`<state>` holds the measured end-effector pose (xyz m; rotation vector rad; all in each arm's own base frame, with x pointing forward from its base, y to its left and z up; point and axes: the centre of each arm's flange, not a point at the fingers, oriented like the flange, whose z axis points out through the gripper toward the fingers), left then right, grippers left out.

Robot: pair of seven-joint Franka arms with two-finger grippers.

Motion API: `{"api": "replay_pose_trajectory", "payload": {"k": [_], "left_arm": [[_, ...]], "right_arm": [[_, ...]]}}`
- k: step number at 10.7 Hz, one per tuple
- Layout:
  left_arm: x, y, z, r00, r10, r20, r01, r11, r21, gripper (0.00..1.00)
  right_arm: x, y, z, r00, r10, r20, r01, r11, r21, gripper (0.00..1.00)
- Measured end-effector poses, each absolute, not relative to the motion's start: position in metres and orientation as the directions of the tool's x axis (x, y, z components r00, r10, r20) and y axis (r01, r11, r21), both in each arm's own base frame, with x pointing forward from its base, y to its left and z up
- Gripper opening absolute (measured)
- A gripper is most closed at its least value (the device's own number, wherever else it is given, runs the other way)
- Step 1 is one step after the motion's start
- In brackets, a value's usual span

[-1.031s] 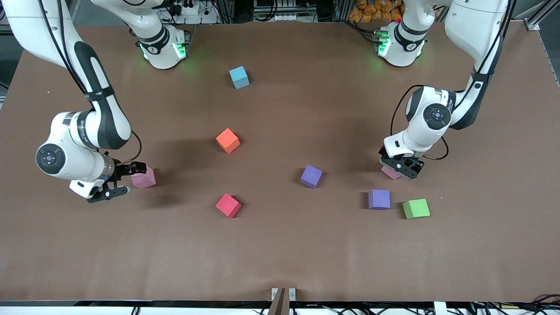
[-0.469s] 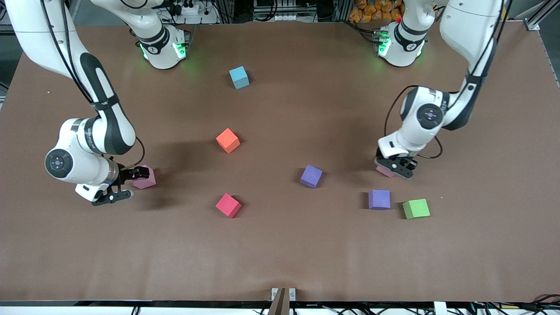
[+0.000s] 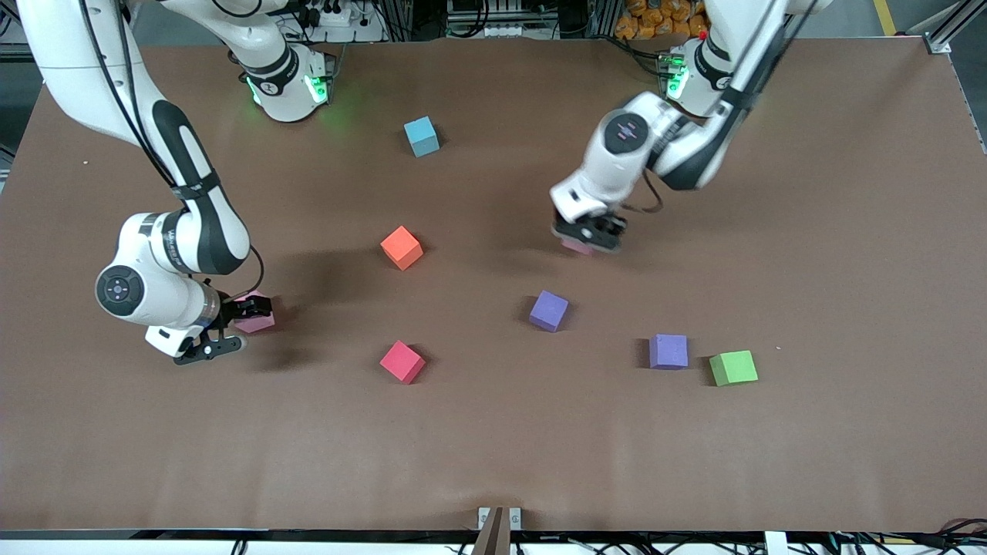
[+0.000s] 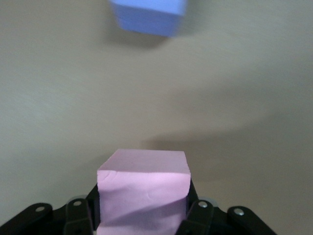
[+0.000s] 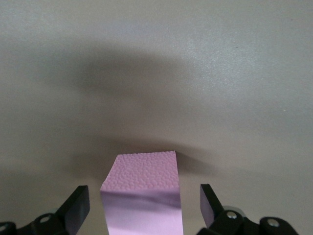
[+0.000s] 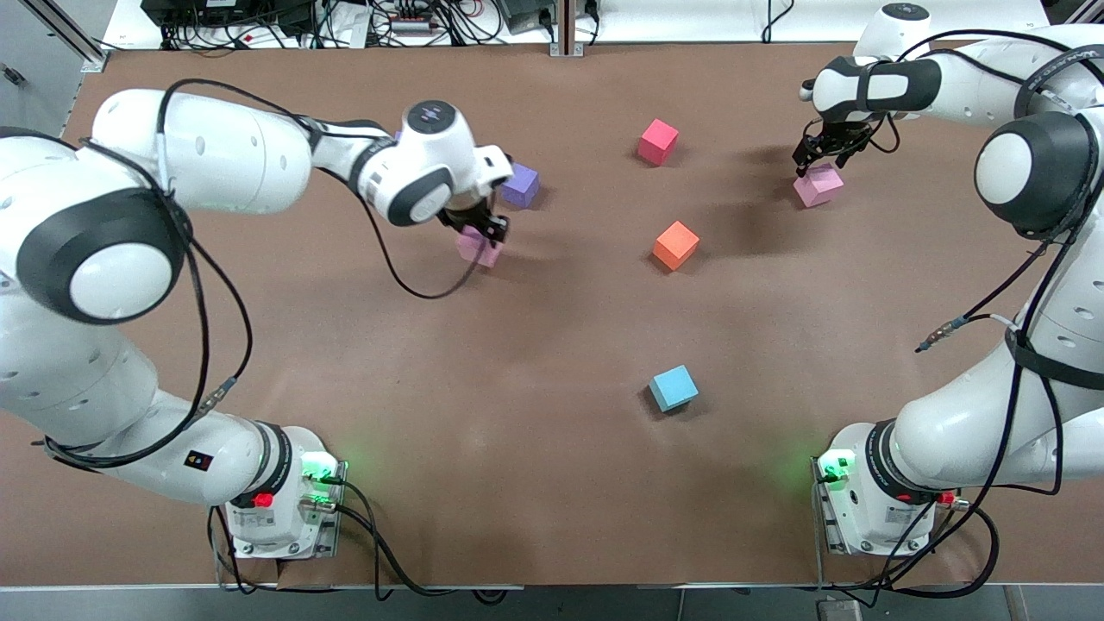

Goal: Arrange blocks into number 1
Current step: 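Place the pink block with the left gripper while the right gripper lifts another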

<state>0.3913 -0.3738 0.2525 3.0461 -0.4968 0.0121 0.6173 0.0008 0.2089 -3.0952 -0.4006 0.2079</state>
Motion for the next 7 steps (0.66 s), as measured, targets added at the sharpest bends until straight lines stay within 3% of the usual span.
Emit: {"api": "replay_pose_trajectory", "payload": {"k": [2,5,7], "left_arm": [[0.353,-0.406,0.249,0.960,-0.281,-0.016,-0.279,-0.958,0.064,0.62],[0.295,-0.448,0.232,0.971,-0.230,-0.066,-0.226,-0.972,0.059,0.62],[0.268,-0.473,0.231,0.982,-0.170,-0.077,-0.166,-0.984,0.060,0.62]], "right_arm": [[0.610,-0.001,0.195,0.958,0.252,-0.137,0.250,-0.968,-0.030,0.98],[0.609,-0.004,0.193,0.959,0.246,-0.141,0.245,-0.969,-0.029,0.62],[0.611,-0.004,0.196,0.960,0.246,-0.135,0.245,-0.969,-0.027,0.59]]}}
